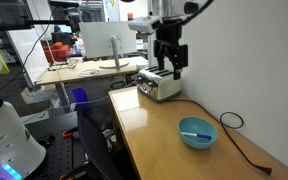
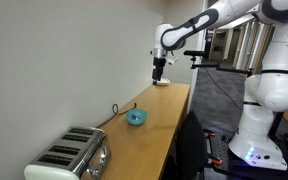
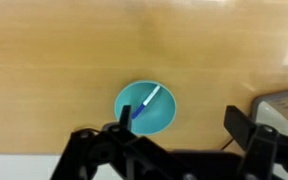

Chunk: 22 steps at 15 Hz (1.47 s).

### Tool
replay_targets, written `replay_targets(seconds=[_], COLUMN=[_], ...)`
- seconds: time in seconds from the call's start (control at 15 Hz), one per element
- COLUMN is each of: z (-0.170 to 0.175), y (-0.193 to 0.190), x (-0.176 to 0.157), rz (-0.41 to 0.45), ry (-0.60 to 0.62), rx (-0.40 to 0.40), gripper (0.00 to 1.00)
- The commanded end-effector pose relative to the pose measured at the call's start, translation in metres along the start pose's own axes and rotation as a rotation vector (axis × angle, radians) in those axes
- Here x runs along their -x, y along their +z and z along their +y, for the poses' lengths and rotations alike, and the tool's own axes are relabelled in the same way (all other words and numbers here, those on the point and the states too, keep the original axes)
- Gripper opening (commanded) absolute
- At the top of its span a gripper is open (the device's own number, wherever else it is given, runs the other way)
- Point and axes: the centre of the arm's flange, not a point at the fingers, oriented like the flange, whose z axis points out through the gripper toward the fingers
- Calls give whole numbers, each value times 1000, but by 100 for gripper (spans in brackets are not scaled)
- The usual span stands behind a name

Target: Take the blue pen out of the blue bowl and put it on the table

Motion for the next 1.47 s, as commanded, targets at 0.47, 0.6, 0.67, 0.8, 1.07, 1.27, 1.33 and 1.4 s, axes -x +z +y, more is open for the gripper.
replay_targets(seconds=[0.47, 0.6, 0.67, 0.8, 1.07, 1.27, 1.33, 1.4], z=[36, 34, 31, 27, 25, 27, 29, 30], y=[163, 188, 196, 213, 238, 255, 260, 267], x=[-144, -146, -146, -147, -152, -157, -157, -158], rz=[-102, -112, -116, -121, -140, -157, -163, -170], ry=[241, 268, 278, 292, 309, 362, 385, 405], rx=[-25, -45, -53, -49, -56, -62, -68, -69], gripper=[100, 100, 100, 100, 100, 100, 100, 100])
